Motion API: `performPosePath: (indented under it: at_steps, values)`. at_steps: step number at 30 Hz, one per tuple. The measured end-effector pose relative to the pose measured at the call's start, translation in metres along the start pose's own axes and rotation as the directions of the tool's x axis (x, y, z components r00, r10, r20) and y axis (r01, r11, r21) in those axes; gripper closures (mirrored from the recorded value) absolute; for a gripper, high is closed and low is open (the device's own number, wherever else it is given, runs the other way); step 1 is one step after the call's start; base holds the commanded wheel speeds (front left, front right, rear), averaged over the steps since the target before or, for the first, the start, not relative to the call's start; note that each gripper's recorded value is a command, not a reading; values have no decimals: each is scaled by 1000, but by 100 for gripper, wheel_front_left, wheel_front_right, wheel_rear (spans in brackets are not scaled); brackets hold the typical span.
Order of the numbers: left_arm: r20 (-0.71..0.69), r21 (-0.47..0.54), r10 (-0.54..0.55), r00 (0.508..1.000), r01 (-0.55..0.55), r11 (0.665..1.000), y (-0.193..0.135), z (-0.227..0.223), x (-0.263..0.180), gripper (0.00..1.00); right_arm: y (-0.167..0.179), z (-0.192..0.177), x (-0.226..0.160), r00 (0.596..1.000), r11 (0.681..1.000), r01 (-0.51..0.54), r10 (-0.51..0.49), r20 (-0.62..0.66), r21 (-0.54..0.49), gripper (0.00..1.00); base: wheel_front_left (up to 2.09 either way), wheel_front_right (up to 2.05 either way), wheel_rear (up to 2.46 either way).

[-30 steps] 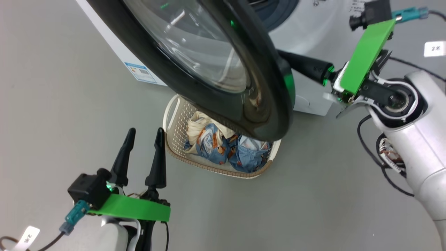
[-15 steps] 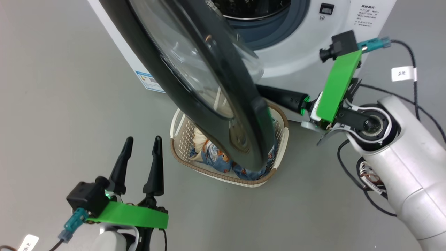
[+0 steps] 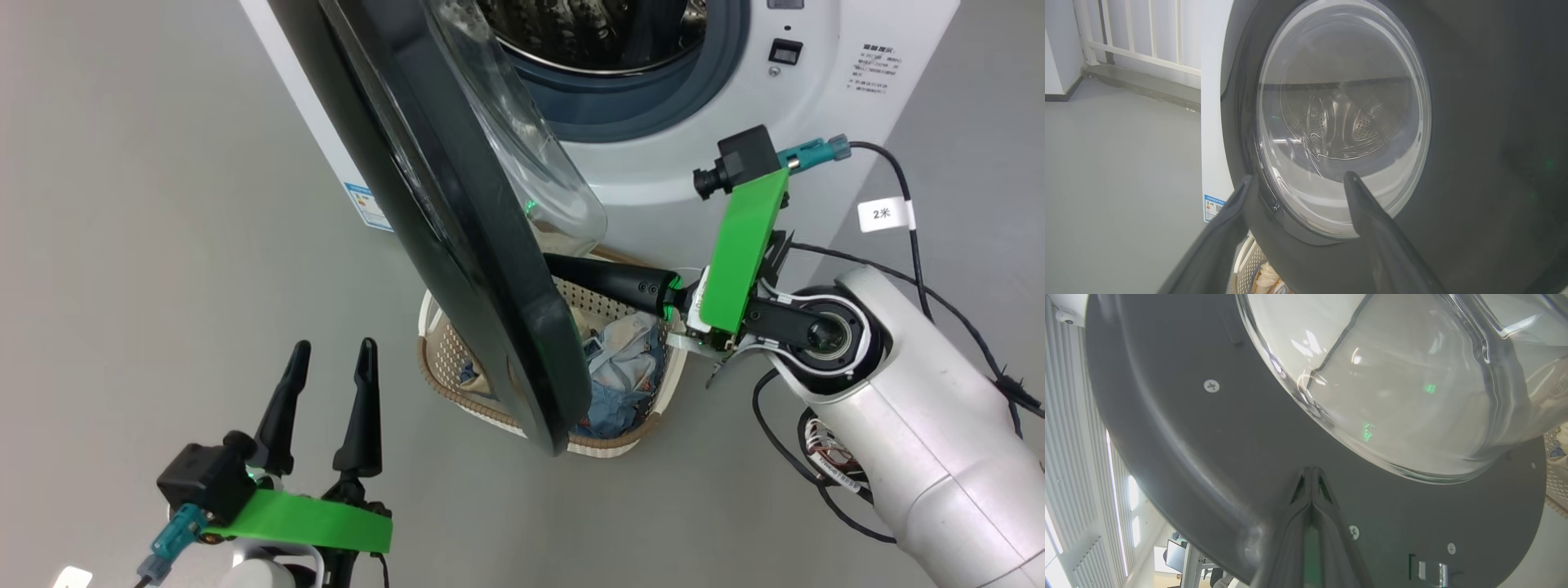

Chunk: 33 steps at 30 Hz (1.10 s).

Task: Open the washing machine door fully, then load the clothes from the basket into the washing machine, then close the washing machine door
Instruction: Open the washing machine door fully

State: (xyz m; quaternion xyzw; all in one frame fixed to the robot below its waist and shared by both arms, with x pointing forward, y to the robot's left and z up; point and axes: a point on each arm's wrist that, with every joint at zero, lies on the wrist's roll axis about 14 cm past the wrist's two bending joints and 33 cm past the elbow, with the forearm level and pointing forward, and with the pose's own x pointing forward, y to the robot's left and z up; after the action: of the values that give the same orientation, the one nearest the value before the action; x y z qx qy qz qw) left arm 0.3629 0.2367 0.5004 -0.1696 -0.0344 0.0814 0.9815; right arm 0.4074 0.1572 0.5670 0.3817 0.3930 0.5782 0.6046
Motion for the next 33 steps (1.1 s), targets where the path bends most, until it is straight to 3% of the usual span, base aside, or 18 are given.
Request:
performPosePath:
  at_steps: [10, 11, 13, 17, 21, 33]
  values:
    - [15, 2, -7, 1000, 7, 1000, -2, 5, -2, 0, 9, 1, -2, 1000, 1000, -7, 7, 29, -12, 100, 0, 0, 0]
    - [15, 0, -9, 1000, 9, 1000, -3, 5, -3, 0, 8, 0, -4, 999, 1000, -3, 3, 35, -7, 96, 0, 0, 0]
    - [7, -4, -11, 1000, 11, 1000, -4, 2, -5, 0, 5, -2, -8, 998, 1000, 4, -4, 55, 5, 77, 0, 0, 0]
    - [3, -3, -29, 1000, 29, 1000, -9, 0, -4, 0, 0, 0, -21, 993, 1000, 26, -28, 114, 17, 51, 0, 0, 0]
    - [2, 1, -45, 999, 45, 999, -13, 0, -2, 0, -5, 7, -38, 982, 998, 51, -54, 182, 23, 0, 0, 0, 0]
    - [-4, 21, -84, 996, 85, 996, -17, -1, 0, 0, -16, 19, -93, 909, 992, 116, -129, 397, 57, 0, 0, 0, 0]
